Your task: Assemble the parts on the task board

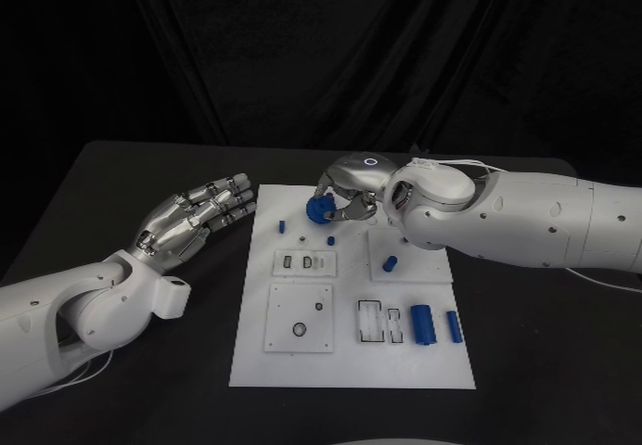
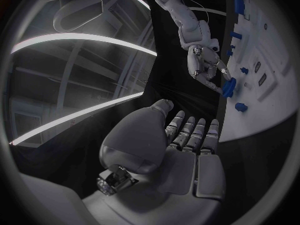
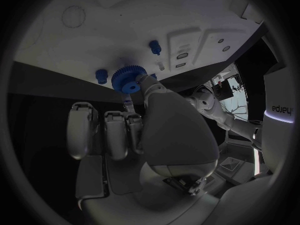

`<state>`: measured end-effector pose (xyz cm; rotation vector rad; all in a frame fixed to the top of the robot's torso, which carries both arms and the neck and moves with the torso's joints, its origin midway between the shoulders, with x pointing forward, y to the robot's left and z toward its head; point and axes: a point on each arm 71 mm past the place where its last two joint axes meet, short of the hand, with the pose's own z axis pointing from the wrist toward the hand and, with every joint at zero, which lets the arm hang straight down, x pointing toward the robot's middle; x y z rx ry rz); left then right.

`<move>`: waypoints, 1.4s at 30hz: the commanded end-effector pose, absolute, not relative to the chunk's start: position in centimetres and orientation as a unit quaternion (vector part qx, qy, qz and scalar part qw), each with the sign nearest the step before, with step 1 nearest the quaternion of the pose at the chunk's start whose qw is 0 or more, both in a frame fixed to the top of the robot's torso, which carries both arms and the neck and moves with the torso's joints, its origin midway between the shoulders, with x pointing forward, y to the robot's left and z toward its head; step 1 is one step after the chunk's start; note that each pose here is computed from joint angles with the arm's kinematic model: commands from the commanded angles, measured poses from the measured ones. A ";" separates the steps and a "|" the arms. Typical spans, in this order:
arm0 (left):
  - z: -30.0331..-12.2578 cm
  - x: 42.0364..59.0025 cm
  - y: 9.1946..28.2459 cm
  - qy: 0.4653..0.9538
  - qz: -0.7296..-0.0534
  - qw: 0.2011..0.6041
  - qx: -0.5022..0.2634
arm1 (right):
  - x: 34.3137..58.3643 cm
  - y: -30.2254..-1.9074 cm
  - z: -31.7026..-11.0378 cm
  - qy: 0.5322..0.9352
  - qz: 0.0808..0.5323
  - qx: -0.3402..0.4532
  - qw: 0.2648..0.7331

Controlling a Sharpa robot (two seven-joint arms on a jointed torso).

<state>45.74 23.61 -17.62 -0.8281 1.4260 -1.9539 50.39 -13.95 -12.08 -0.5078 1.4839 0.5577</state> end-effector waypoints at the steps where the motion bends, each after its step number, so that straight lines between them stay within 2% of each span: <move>1: -16.4 45.5 23.9 0.467 -0.779 0.307 -0.283 | 50.5 -14.2 -12.4 0.670 0.238 -0.222 0.668; 42: -16.5 45.8 23.8 0.472 -0.779 0.299 -0.283 | 51.3 -14.7 -13.4 0.698 0.199 -0.219 0.652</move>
